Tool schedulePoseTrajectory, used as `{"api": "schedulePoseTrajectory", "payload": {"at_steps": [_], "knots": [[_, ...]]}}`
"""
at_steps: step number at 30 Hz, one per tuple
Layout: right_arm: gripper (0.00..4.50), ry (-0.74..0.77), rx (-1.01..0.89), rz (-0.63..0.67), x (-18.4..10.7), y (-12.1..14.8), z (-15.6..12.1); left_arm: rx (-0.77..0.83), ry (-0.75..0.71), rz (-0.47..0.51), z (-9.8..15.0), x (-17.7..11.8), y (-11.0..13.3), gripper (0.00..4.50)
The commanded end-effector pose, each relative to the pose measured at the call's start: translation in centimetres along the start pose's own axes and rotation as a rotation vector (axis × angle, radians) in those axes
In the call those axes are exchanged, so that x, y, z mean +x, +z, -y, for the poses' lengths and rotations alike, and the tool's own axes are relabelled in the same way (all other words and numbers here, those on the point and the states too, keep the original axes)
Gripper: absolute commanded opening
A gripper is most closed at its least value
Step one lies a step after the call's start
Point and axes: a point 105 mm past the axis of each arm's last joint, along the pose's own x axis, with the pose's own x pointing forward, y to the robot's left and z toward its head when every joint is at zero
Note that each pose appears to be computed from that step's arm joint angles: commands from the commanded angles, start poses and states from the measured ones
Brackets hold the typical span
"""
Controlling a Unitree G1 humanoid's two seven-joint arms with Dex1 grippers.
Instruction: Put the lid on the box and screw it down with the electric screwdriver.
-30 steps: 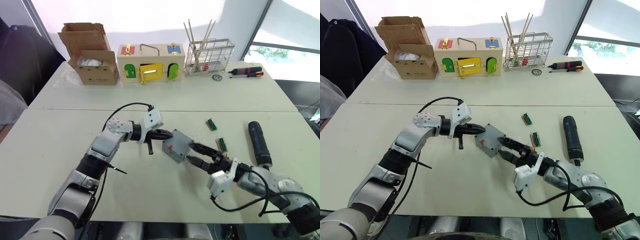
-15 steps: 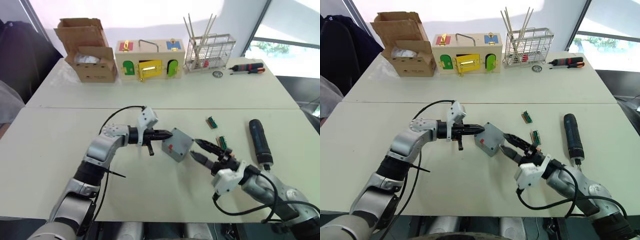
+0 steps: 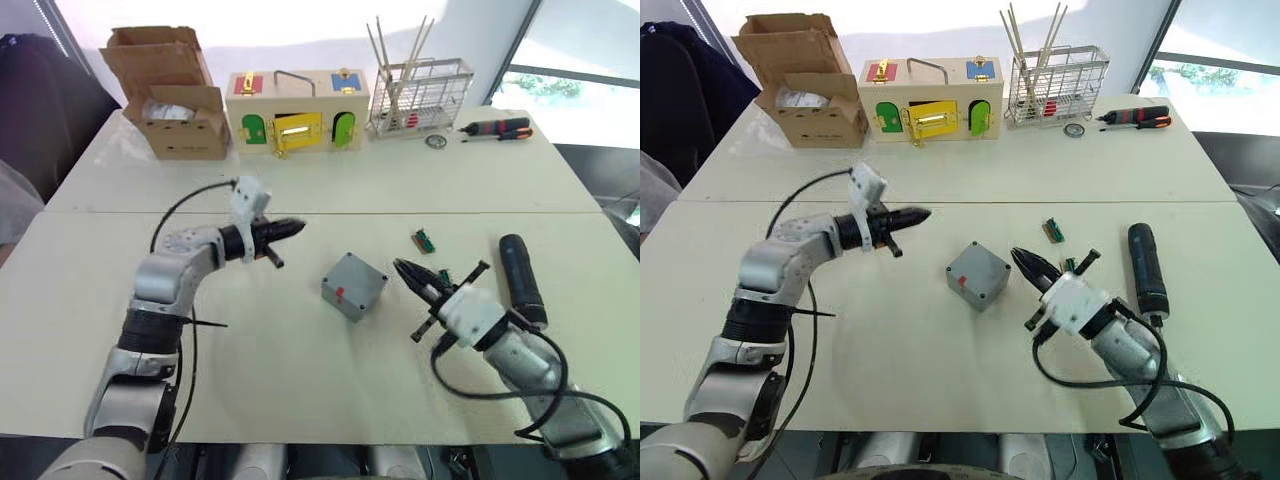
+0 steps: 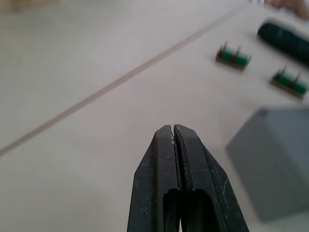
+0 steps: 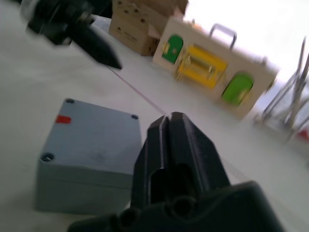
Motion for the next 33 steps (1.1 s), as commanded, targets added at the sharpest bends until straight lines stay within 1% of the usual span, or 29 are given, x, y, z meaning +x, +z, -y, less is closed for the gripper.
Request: {"api": "schedulePoseTrajectory", "payload": {"at_steps": [1,3,5,7,9,15,19,22,28,33], "knots": [[0.05,0.135,0.291,-0.013,-0.1,1.3,-1.4,0.069,-0.064,0.022,0.8,0.9,0.6,0.0],[0.05,0.145,0.348,-0.064,-0.3,0.7,-1.5,0.076,-0.082,0.019,1.0,1.2,0.5,0.0],[0.05,0.155,0.424,-0.136,-0.8,-0.4,-1.8,0.106,-0.119,-0.006,1.8,1.5,0.1,0.0],[0.05,0.183,0.502,-0.204,-1.5,-1.2,-2.6,0.131,-0.176,-0.021,3.0,1.7,-0.2,0.0],[0.05,0.197,0.52,-0.226,-1.7,-1.3,-2.9,0.14,-0.192,-0.021,3.6,2.0,-0.3,0.0],[0.05,0.178,0.512,-0.28,-1.3,-2.2,-2.4,0.145,-0.235,-0.005,5.1,2.6,-0.1,0.0],[0.05,0.166,0.496,-0.292,-0.4,-2.8,-2.2,0.151,-0.254,-0.004,5.7,2.7,0.0,0.0],[0.05,0.136,0.474,-0.297,0.5,-3.2,-1.8,0.163,-0.285,-0.011,6.5,2.5,-0.1,0.0],[0.05,0.086,0.439,-0.288,1.5,-3.7,-0.6,0.156,-0.348,-0.023,8.3,2.0,-0.5,0.0],[0.05,0.087,0.434,-0.284,1.8,-3.9,-0.5,0.149,-0.336,-0.021,8.7,2.1,-0.5,0.0]]}}
